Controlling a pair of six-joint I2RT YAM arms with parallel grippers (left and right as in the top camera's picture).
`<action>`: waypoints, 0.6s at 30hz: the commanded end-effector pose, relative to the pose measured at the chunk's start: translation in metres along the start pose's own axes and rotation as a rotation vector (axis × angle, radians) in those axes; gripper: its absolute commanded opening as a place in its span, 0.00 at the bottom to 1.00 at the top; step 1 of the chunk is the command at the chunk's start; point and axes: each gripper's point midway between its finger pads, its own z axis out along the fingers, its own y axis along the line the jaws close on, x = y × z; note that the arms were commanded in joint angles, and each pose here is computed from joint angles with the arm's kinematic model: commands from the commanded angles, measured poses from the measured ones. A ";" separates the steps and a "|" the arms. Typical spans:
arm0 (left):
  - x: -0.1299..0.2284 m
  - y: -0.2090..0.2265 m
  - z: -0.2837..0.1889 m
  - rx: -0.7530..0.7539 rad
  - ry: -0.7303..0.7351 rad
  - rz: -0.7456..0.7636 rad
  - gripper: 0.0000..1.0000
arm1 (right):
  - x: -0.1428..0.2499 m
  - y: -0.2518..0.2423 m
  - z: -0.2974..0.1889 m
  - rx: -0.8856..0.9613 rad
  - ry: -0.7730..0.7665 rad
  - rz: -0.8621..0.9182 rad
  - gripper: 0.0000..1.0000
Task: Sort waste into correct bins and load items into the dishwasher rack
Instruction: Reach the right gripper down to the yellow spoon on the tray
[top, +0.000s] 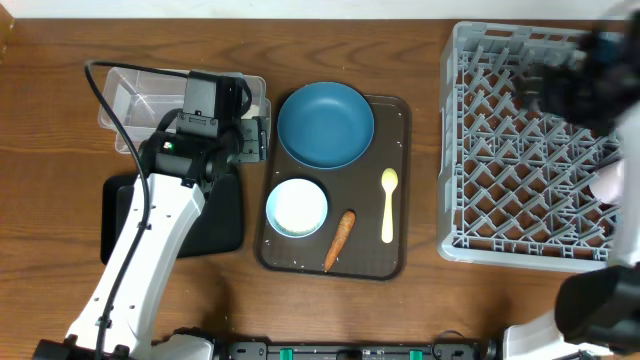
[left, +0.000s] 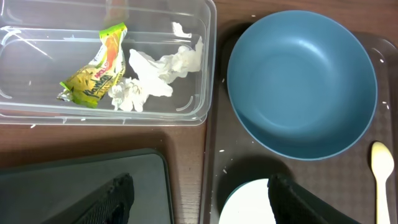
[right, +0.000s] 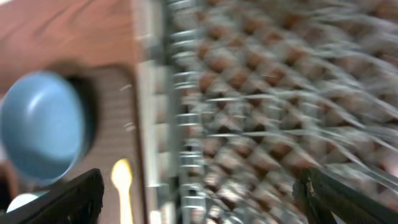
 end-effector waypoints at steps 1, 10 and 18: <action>-0.001 0.003 -0.003 -0.016 -0.005 0.009 0.71 | 0.014 0.051 0.026 -0.053 0.066 -0.117 0.97; 0.001 0.003 -0.003 -0.018 0.006 0.010 0.71 | 0.074 0.125 0.105 0.024 0.272 -0.274 0.97; 0.002 0.004 -0.003 -0.018 0.006 0.010 0.71 | 0.135 0.161 0.156 0.049 0.443 -0.346 0.91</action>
